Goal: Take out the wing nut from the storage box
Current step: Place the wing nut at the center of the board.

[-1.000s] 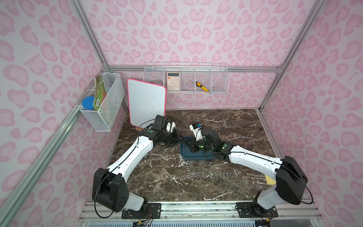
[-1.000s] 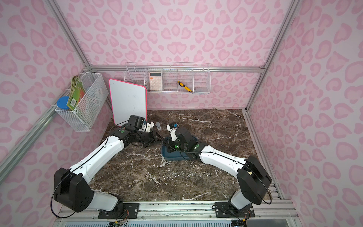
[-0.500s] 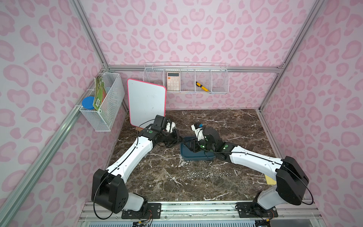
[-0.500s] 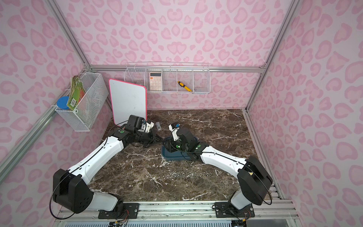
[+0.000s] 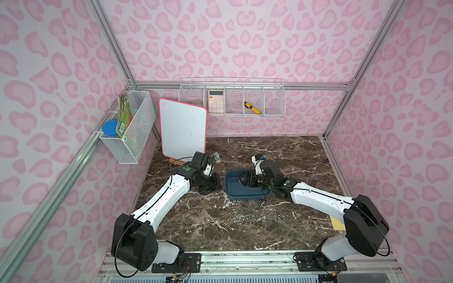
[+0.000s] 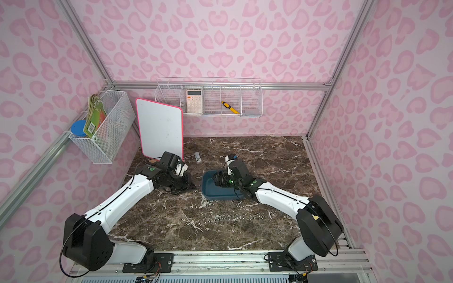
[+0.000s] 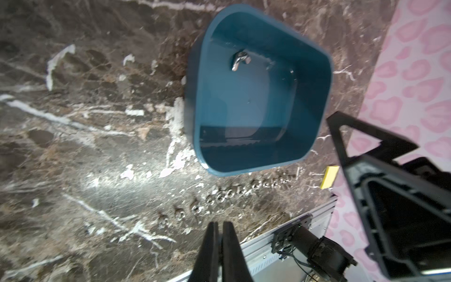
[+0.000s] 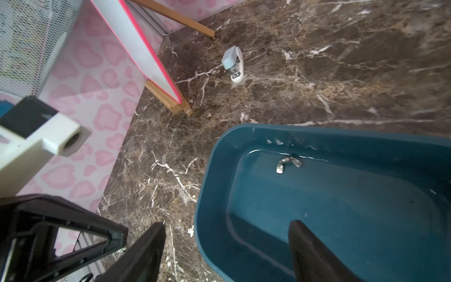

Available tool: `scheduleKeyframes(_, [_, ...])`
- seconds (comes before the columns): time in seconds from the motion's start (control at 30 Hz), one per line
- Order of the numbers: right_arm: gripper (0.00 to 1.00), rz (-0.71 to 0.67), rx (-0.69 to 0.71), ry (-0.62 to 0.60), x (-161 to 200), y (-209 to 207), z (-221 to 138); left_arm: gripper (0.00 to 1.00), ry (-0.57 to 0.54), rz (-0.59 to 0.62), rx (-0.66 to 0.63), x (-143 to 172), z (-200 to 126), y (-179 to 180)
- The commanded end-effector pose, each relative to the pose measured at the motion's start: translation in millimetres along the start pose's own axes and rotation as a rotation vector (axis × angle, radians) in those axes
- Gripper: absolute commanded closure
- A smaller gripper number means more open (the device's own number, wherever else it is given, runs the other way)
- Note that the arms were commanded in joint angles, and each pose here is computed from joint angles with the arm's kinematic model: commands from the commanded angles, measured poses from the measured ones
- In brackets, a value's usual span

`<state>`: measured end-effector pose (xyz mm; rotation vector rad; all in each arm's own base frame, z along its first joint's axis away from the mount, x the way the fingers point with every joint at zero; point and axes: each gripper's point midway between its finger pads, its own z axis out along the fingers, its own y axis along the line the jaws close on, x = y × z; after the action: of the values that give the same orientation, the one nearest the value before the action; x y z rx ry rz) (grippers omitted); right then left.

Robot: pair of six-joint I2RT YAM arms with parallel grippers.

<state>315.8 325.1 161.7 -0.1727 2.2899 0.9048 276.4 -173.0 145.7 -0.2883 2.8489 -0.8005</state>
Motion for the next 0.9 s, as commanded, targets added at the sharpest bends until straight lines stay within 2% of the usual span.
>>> scheduleKeyframes(0.0, [0.15, 0.027, 0.018, -0.011, -1.4, -4.2, -0.2, 1.0, 0.043, 0.013, -0.1, 15.5, 5.9, 26.4])
scheduleKeyframes(0.03, [0.13, 0.03, 0.023, -0.009, -0.4, -5.9, 0.2, 1.0, 0.058, 0.007, -0.109, 19.8, 9.5, 30.5])
scheduleKeyframes(0.07, [0.02, 0.032, 0.028, -0.008, 0.0, -7.1, 0.3, 1.0, 0.072, 0.001, -0.12, 23.7, 13.1, 34.2])
scheduleKeyframes(0.1, [0.01, 0.035, 0.033, -0.007, 0.4, -8.5, 0.6, 1.0, 0.088, -0.003, -0.13, 27.3, 16.4, 37.1])
scheduleKeyframes(0.47, [0.02, 0.038, 0.046, 0.001, 4.9, -13.2, -1.0, 1.0, 0.235, 0.016, -0.319, 72.2, 55.5, 65.2])
scheduleKeyframes(0.87, [0.01, 0.043, 0.05, -0.004, 5.1, -14.3, -4.1, 1.0, 0.318, 0.031, -0.409, 90.4, 78.2, 79.4])
